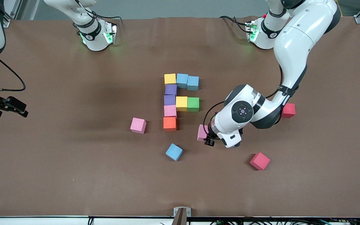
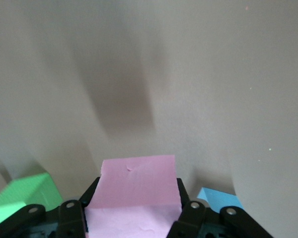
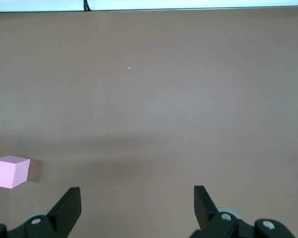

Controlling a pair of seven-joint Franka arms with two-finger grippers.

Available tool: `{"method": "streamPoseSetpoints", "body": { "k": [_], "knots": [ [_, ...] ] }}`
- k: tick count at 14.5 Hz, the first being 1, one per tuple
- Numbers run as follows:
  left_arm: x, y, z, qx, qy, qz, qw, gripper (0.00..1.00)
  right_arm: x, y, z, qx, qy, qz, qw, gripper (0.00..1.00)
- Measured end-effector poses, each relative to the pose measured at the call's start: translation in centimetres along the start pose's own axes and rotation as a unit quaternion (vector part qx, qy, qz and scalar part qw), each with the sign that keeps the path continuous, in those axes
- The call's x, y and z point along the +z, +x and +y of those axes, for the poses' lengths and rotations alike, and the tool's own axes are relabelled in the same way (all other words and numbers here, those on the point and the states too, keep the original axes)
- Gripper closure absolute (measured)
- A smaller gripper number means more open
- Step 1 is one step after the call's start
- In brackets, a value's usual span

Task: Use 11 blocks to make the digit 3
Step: 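Carry the light pink cube to the shape with the left gripper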

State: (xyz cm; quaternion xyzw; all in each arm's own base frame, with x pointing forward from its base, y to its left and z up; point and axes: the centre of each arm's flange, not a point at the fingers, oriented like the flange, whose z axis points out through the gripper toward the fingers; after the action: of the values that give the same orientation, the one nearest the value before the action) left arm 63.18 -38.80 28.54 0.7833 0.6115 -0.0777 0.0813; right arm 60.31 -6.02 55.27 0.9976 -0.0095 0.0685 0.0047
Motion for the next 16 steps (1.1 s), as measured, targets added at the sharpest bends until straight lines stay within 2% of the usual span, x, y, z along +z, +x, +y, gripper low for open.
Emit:
{"method": "streamPoseSetpoints", "body": {
  "k": [4, 9, 16],
  "knots": [
    [2.7, -2.0, -0.4, -0.023, -0.010, -0.007, 1.000, 0.41, -0.1, 0.0, 0.0, 0.000, 0.000, 0.000, 1.000, 0.00],
    [8.2, -4.0, -2.2, -0.047, 0.005, 0.032, 0.998, 0.41, -0.1, 0.0, 0.0, 0.000, 0.000, 0.000, 1.000, 0.00],
    [8.5, -6.4, -2.7, -0.073, -0.006, 0.025, 0.997, 0.41, 0.0, -0.1, 0.1, -0.001, 0.000, -0.005, 1.000, 0.00]
  ]
}}
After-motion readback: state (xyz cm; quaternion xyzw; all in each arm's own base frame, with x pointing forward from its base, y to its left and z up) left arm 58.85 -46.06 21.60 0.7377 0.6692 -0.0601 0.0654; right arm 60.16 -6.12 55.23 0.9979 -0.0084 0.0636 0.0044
